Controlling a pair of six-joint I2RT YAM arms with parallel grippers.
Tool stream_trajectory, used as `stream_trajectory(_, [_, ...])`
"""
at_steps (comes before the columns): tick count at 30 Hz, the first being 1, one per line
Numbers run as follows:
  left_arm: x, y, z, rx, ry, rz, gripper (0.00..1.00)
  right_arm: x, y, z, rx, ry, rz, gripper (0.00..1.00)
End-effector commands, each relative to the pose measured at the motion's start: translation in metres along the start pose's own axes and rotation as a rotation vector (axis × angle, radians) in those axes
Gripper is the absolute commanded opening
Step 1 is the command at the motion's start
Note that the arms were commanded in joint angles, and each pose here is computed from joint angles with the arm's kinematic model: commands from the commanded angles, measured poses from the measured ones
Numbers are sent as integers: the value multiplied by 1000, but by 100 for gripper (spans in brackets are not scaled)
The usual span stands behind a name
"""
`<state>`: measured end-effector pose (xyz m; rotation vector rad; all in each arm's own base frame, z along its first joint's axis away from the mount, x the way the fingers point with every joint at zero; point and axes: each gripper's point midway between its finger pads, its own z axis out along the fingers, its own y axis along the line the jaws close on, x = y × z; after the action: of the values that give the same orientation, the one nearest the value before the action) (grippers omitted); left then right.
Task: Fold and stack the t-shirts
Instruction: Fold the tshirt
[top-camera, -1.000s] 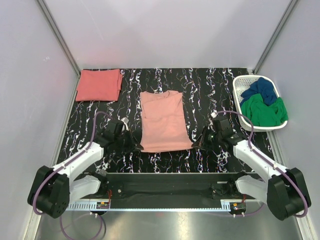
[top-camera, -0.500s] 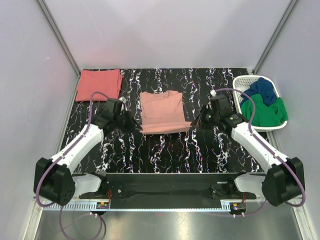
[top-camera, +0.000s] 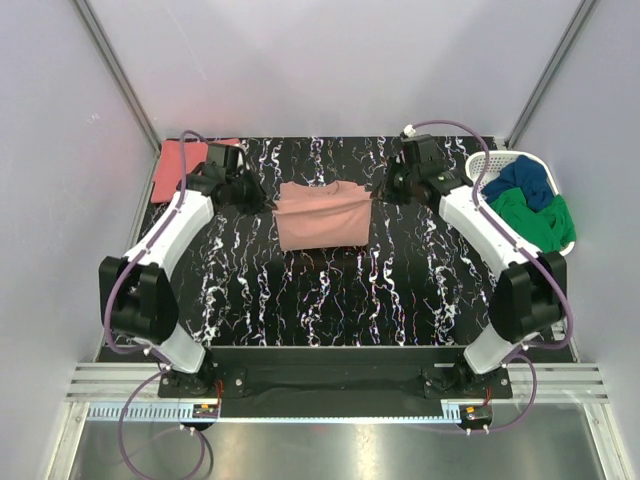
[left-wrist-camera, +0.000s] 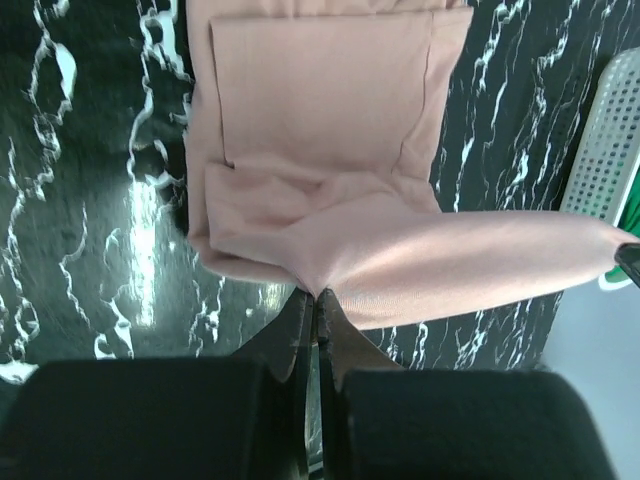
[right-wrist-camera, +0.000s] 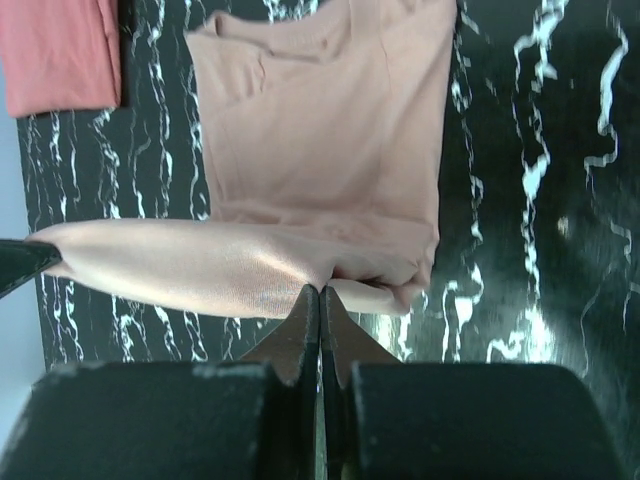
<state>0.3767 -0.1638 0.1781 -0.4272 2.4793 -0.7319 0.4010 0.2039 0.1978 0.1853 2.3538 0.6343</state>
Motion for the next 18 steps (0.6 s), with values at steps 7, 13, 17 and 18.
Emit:
stream_trajectory(7, [-83, -24, 25, 146, -74, 27, 0, -73, -4, 31, 4, -96, -34, 0])
stream_trajectory(13, [-107, -26, 49, 198, -76, 5, 0, -84, -10, 63, -10, -78, -17, 0])
stream_trajectory(17, [-124, -21, 72, 234, -80, -10, 0, -92, -15, 77, -14, -83, -9, 0])
stream_trajectory(18, [-127, -20, 77, 240, -82, -14, 0, -90, -19, 85, -11, -71, -3, 0])
